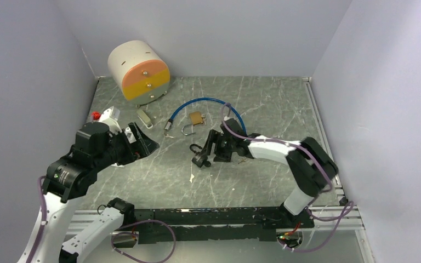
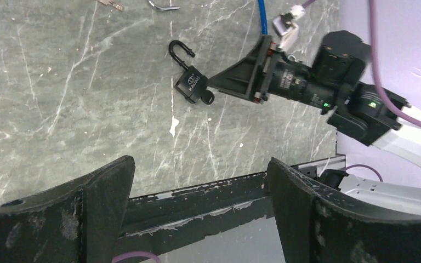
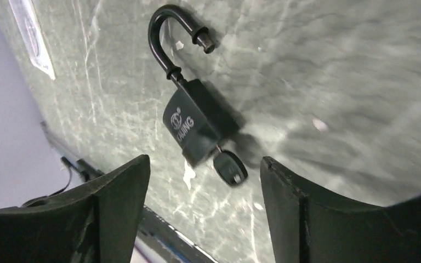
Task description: Unlock with the key
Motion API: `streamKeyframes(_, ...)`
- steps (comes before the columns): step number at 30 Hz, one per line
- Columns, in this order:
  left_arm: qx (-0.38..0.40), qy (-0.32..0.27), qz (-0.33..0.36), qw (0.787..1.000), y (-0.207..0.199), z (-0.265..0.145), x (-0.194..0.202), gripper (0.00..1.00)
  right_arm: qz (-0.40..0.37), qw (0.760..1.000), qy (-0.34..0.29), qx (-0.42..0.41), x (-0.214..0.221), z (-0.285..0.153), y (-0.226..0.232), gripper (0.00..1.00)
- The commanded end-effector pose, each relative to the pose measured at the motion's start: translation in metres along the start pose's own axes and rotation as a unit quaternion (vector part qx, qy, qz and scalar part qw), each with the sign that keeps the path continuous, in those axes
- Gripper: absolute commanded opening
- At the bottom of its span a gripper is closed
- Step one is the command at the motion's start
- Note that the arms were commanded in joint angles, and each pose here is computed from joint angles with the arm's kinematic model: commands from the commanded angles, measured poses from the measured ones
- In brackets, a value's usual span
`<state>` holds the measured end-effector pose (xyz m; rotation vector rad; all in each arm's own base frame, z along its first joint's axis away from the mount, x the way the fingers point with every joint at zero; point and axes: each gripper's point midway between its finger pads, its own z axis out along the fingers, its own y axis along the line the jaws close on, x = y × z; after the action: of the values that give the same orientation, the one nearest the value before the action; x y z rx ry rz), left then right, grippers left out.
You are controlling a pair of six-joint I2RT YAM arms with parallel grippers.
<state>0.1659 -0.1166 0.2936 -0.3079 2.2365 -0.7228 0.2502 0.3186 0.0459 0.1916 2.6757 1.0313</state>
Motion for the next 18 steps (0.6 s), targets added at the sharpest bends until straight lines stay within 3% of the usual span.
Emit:
streamKeyframes(1, -0.002, -0.02, 0.019, 1.0, -0.003, -0.025, -0.009, 0.94, -0.064, 0.989, -0.113, 0.076, -0.036, -0.066, -0.003, 0.82)
streamKeyframes(4, -0.015, -0.035, 0.044, 0.998, 0.001, -0.035, -0.016, 0.94, -0.07, 0.966, -0.204, 0.143, -0.057, -0.127, -0.013, 0.98)
streamKeyframes(9, -0.048, -0.076, 0.076, 0.993, 0.01, -0.061, -0.033, 0.94, -0.05, 0.924, -0.324, 0.197, -0.066, -0.233, -0.026, 0.99)
streamKeyframes(18, -0.093, -0.14, 0.11, 0.98, 0.023, -0.121, -0.053, 0.94, 0.018, 0.859, -0.454, 0.236, -0.04, -0.396, -0.053, 0.99)
